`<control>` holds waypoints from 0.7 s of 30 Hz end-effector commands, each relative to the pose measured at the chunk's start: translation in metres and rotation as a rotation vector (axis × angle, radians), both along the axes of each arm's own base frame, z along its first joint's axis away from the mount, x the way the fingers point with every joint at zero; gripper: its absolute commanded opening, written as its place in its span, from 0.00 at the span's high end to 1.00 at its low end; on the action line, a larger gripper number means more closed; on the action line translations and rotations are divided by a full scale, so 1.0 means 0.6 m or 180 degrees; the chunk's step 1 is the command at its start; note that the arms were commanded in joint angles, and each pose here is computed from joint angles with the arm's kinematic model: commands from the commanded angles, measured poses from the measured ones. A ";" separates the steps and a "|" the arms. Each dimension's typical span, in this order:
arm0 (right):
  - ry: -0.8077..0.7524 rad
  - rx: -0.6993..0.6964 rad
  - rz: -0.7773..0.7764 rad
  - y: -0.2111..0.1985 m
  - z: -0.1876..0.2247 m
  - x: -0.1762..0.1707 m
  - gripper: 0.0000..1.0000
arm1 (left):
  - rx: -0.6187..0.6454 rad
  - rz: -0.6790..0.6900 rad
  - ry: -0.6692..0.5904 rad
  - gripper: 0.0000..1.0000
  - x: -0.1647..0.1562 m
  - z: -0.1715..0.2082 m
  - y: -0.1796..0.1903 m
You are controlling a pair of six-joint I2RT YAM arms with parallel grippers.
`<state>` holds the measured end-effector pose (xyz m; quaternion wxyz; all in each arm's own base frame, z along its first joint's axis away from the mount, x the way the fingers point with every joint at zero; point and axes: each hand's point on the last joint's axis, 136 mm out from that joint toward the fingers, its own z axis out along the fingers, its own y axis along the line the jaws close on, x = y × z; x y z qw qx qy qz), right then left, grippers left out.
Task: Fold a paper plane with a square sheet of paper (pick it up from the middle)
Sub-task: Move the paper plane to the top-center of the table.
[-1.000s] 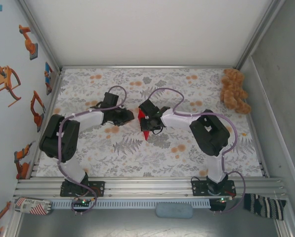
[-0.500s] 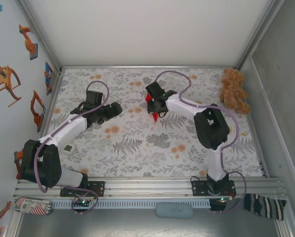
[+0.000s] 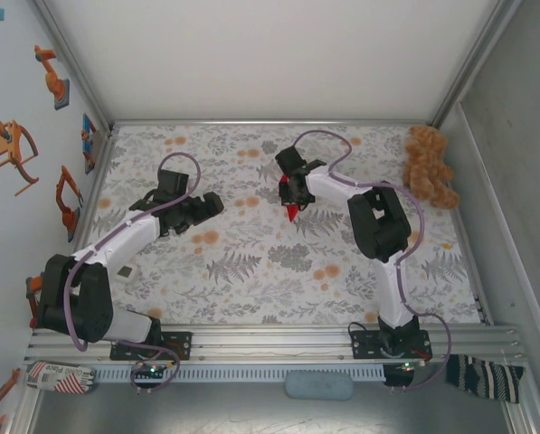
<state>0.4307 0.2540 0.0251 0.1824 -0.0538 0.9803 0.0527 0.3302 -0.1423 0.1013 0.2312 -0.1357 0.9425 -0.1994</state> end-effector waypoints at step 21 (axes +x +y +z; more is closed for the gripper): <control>0.0268 -0.0592 0.0085 -0.047 -0.075 -0.012 0.63 | -0.0047 -0.0118 0.0159 0.05 -0.002 -0.026 -0.011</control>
